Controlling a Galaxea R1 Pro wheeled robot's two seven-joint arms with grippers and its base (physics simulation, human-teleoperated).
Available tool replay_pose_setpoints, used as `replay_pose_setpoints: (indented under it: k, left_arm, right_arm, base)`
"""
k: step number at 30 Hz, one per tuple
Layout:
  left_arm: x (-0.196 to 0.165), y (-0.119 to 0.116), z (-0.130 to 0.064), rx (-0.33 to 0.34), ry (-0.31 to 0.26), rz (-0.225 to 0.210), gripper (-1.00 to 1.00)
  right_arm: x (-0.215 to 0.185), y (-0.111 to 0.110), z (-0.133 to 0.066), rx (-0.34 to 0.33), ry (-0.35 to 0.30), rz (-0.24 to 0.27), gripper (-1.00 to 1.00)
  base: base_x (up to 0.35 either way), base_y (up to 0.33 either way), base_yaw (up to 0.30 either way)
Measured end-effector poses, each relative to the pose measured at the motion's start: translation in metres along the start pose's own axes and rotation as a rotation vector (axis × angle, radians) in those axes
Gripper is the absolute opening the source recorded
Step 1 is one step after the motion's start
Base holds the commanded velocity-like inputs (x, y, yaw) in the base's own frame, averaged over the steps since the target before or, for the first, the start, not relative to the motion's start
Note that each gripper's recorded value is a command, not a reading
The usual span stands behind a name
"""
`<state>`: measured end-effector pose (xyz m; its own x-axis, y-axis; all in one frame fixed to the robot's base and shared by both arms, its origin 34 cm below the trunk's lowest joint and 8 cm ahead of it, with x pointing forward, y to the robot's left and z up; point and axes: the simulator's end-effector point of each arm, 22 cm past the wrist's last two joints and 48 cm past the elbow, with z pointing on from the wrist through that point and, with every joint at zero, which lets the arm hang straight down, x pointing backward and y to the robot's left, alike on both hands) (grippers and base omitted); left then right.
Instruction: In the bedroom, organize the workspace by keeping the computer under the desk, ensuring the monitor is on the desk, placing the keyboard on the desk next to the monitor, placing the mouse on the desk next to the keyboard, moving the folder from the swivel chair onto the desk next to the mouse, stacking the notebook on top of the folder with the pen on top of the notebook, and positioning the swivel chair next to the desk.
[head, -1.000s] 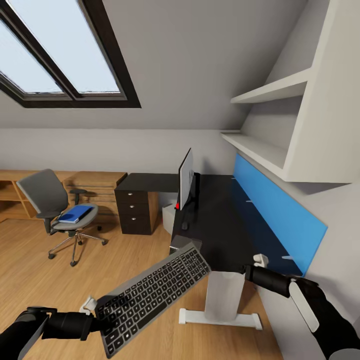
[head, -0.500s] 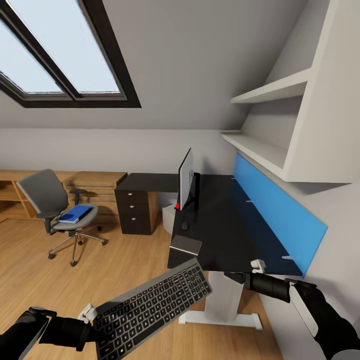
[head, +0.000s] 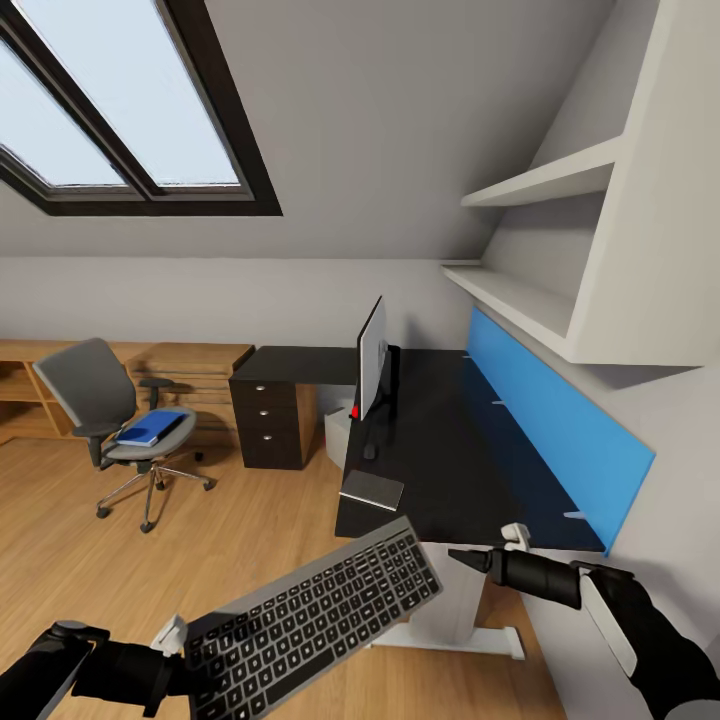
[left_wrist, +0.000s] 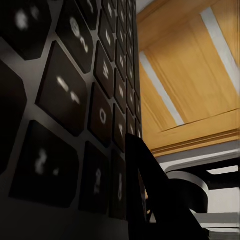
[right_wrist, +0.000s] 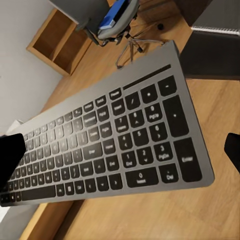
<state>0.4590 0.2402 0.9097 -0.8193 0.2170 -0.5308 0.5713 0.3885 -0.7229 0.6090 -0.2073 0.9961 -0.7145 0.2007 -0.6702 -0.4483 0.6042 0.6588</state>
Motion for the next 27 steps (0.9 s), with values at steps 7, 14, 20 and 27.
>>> replay_pose_setpoints:
  k: [7, 14, 20, 27]
  left_arm:
    - [0.000, -0.002, 0.001, 0.011, -0.002, 0.010, -1.00]
    - [0.000, -0.008, 0.002, 0.036, -0.003, 0.013, -1.00]
    - [-0.001, -0.013, 0.003, 0.058, -0.004, 0.014, -1.00]
    - [0.000, -0.013, 0.002, 0.059, -0.003, 0.013, -1.00]
  right_arm:
    - [0.002, -0.002, -0.001, 0.004, 0.003, 0.006, 1.00]
    - [0.004, -0.004, -0.001, 0.005, 0.005, 0.011, 1.00]
    - [0.004, -0.004, -0.002, 0.005, 0.006, 0.011, 1.00]
    - [0.004, -0.005, -0.002, 0.006, 0.007, 0.011, 1.00]
  base:
    - [0.000, 0.000, 0.000]
    - [0.000, 0.000, 0.000]
    - [0.000, 0.000, 0.000]
    - [0.000, 0.000, 0.000]
